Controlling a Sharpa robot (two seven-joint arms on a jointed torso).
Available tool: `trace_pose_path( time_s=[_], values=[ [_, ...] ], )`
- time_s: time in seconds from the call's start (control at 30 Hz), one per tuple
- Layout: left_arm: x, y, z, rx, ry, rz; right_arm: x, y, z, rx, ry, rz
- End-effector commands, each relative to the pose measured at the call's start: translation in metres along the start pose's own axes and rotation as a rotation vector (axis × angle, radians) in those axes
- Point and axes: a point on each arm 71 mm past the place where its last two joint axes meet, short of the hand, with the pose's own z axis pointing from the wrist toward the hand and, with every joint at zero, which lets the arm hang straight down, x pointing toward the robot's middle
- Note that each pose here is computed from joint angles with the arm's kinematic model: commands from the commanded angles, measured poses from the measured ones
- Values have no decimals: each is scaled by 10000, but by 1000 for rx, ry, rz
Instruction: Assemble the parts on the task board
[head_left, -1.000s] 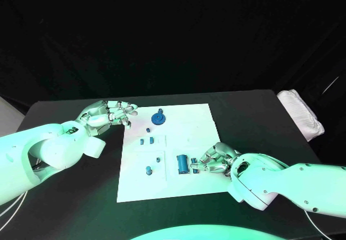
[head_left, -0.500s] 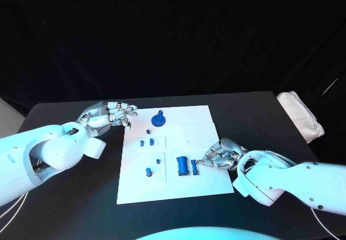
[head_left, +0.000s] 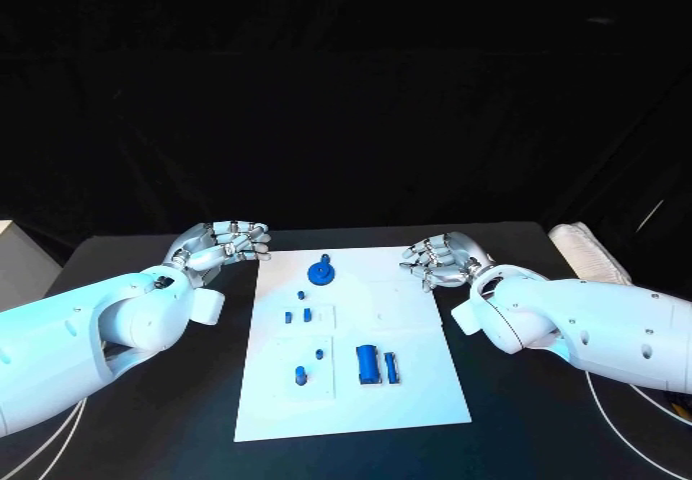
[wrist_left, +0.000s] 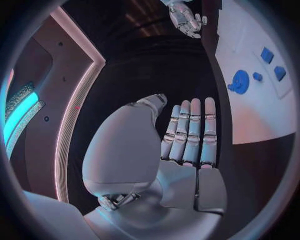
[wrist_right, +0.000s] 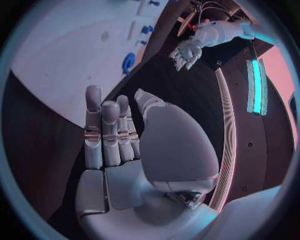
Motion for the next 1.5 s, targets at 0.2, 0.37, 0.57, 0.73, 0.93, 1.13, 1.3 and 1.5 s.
trace_pose_path(
  time_s=[0.2,0.37,0.57,0.73,0.93,1.13,1.3,1.5],
  values=[
    [-120,82,204,76,-139,-7,-79,4,434,-91,-7,231],
    [-120,169,273,65,-155,-8,-15,47,530,-111,17,260],
    [-99,219,296,36,-144,3,-15,35,544,-77,-16,215],
    [-45,232,266,37,-156,6,50,60,495,-83,-27,247],
    [140,269,153,43,-197,17,254,156,312,-93,-68,353],
    [401,290,-38,51,-254,37,453,285,75,-88,-117,463],
    [571,284,-184,57,-292,52,536,354,-50,-79,-140,512],
    [646,276,-253,60,-309,59,547,364,-69,-78,-143,518]
  ],
)
